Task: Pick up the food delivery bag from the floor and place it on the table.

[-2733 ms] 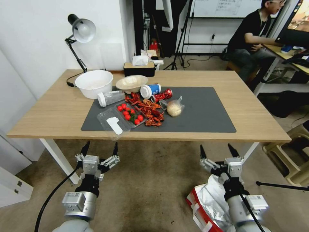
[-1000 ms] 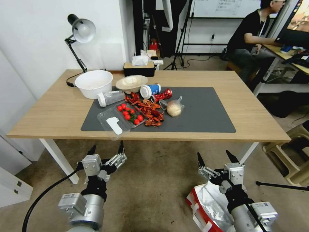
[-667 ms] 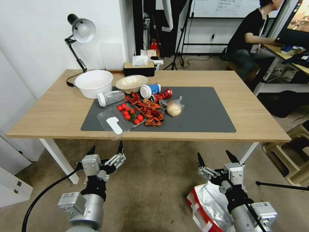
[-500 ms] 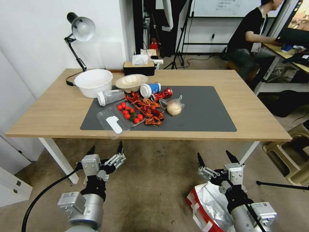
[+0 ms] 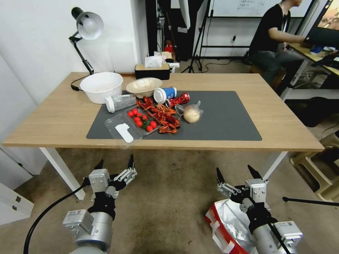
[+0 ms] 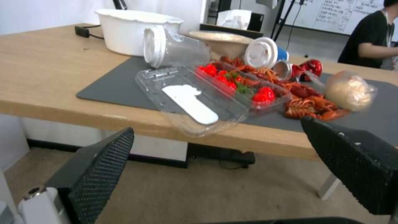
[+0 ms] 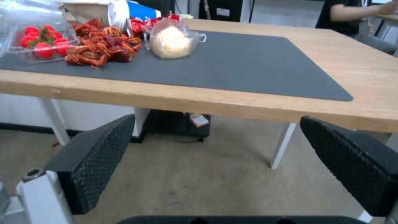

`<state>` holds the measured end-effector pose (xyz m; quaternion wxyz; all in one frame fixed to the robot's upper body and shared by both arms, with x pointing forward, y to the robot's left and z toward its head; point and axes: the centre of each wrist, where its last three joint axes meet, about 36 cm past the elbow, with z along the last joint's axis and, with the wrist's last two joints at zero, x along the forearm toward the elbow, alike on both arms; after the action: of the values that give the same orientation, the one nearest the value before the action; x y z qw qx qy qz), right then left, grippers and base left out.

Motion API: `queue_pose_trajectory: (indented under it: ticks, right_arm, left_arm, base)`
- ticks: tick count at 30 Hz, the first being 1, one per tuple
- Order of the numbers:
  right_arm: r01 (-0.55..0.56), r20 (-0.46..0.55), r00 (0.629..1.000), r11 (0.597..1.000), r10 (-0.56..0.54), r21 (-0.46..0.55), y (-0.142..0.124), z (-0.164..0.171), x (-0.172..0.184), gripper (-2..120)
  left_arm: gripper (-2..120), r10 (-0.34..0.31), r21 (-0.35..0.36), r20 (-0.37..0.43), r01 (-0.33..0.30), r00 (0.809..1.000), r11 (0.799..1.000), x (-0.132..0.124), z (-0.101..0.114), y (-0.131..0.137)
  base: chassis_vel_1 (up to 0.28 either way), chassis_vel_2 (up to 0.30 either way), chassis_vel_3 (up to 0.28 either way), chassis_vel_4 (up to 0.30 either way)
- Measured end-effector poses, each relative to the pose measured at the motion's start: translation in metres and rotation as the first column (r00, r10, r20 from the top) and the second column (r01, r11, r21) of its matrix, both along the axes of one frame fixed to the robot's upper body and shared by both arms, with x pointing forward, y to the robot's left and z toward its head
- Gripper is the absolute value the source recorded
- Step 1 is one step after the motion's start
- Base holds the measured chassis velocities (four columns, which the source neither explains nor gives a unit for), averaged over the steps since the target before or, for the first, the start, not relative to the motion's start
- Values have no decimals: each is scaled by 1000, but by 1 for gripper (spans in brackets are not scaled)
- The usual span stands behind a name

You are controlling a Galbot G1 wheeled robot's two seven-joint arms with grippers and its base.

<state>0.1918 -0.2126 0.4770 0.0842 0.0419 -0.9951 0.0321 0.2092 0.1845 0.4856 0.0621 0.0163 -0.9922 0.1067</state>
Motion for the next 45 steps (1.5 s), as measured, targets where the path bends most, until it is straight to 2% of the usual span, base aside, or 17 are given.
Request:
queue_pose_trajectory:
  ticks: [45]
  right_arm:
    - [-2, -18, 1000, 1000, 2, -3, 1, -10, 2, 100]
  left_arm:
    - [100, 7, 25, -24, -7, 1000, 1000, 2, -6, 3]
  base:
    - [0, 0, 0, 0]
